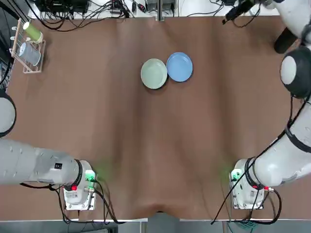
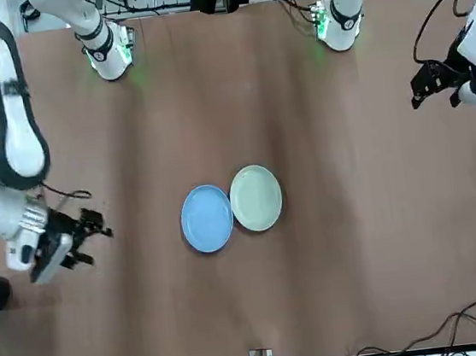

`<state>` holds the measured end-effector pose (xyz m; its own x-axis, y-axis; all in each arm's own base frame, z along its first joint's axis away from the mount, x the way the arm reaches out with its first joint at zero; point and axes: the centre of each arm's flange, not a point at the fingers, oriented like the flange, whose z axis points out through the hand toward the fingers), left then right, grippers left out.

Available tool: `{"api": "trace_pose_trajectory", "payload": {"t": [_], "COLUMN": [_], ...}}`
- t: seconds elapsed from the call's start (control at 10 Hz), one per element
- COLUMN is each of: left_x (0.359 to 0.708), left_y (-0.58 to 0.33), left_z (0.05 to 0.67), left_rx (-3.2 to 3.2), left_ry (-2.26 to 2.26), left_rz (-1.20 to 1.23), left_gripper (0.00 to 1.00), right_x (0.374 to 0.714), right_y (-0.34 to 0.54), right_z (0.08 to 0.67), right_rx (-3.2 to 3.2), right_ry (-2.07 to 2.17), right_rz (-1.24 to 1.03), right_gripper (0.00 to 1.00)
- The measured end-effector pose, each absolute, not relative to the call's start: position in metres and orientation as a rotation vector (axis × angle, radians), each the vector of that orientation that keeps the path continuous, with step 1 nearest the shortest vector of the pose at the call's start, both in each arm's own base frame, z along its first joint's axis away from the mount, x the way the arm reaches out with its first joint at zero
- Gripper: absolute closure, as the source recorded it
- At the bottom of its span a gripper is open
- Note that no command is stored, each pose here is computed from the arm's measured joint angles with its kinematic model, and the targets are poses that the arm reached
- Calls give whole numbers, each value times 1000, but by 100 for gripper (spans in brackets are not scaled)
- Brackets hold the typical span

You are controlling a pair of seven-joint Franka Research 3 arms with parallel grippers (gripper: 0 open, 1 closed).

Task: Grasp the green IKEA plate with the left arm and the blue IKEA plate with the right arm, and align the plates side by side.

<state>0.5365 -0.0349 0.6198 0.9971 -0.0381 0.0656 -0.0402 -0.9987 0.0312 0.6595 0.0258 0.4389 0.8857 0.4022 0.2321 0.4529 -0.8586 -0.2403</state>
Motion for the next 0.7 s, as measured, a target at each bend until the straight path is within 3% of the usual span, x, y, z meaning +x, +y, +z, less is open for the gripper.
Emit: {"api": "trace_pose_trajectory", "payload": {"t": [0.7], "left_x": [535], "left_y": [-28], "left_z": [619], "left_rx": [3113], "left_ry": [-45], "left_rz": [86], "left_gripper": [0], "right_x": [589], "right_y": [-14], "right_z": [532], "right_rx": [-2998], "right_ry": [-180], "right_rz": [112], "right_gripper": [0]}}
